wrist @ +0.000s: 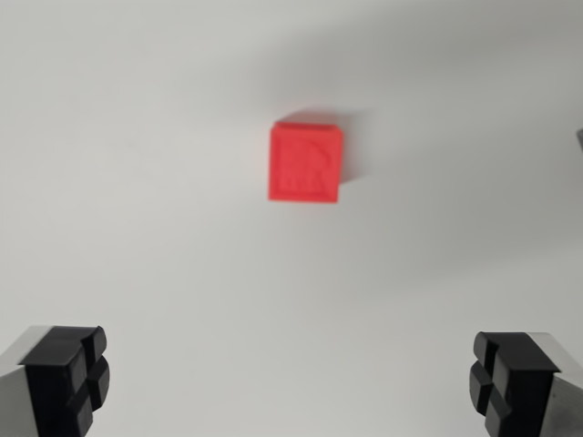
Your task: Destack cube
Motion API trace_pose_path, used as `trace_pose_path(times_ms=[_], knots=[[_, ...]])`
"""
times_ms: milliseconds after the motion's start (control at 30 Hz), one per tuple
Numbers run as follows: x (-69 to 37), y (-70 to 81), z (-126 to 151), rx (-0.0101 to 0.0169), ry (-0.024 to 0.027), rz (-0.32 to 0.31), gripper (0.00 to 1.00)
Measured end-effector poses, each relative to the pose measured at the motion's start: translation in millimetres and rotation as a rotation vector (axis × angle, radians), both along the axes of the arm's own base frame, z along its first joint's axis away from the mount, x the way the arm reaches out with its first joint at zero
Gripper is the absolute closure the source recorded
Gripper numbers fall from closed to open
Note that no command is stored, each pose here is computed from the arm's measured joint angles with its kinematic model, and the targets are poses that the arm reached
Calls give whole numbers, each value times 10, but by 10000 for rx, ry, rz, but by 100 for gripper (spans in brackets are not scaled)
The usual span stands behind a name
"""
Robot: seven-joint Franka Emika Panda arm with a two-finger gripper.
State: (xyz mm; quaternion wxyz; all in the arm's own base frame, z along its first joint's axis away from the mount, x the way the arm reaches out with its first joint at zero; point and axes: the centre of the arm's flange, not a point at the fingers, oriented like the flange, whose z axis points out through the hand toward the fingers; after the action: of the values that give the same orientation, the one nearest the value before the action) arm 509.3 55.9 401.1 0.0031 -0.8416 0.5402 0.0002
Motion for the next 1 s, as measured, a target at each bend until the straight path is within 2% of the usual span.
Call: trace_pose_path(times_ms=[367,1000], knots=[[2,-1,117,-1,9,-2,0],[2,-1,120,0,7,-2,0]])
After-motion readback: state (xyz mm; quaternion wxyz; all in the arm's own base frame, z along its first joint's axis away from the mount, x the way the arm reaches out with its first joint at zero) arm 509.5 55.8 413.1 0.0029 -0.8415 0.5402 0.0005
